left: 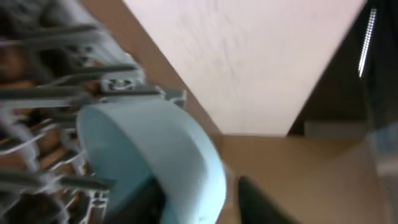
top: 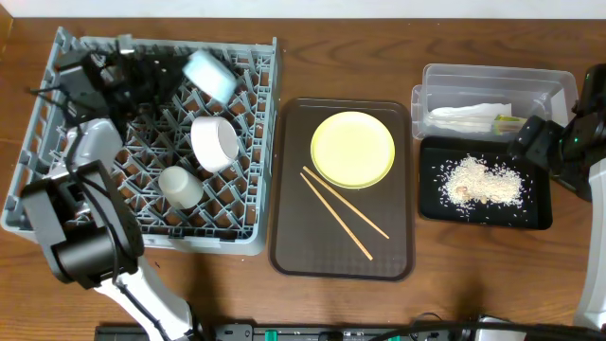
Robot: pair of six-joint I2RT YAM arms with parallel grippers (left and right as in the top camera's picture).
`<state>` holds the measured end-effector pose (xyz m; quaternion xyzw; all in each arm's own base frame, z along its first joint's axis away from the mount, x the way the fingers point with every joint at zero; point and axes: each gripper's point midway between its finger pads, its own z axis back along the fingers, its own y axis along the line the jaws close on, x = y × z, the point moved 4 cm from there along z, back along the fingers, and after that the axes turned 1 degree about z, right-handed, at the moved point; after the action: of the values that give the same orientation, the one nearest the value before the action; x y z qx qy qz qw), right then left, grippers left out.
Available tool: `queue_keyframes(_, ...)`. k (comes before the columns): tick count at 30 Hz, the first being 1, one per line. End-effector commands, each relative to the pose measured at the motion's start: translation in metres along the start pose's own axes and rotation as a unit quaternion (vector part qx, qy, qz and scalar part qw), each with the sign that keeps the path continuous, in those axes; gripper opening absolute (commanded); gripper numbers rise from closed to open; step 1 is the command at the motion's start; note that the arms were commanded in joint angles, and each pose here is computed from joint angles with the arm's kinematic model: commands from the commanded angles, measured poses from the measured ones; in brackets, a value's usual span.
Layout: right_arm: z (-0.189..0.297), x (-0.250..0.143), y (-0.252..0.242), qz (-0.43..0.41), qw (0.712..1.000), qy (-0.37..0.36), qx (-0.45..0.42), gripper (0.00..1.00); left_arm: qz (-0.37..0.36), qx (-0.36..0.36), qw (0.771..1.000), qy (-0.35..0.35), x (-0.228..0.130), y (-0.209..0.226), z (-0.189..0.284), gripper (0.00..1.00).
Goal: Sort waste into correct bins and load items into the dishwasher
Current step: 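Carry the blue bowl left and set it into the dish rack, then reach the left gripper to the tray and grasp one wooden chopstick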
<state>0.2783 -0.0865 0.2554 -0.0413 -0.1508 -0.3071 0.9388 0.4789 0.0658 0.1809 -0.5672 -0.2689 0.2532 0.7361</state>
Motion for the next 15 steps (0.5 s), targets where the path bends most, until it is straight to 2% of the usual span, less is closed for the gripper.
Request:
queue_keyframes(1,0.003,0.001,-0.001,0.004,1.000,-0.004,0.003,0.99,0.019,0.010,1.000,-0.017,0.011,0.013,0.014,0.56)
queue_keyframes(3,0.003,0.001,-0.001,0.004,1.000,-0.004,0.003,0.99,0.020,0.014,0.999,-0.022,0.014,0.016,0.021,0.75)
queue_keyframes(6,0.003,0.001,-0.001,0.004,1.000,-0.004,0.003,0.99,0.030,0.016,0.999,-0.030,0.018,0.021,0.031,0.84)
queue_keyframes(12,0.003,0.001,-0.001,0.004,1.000,-0.004,0.002,0.99,0.045,0.018,0.998,-0.051,0.028,0.026,0.054,0.86)
queue_keyframes(15,0.003,0.001,-0.001,0.004,1.000,-0.004,0.003,0.99,0.030,0.014,0.998,-0.056,0.029,0.016,0.060,0.86)
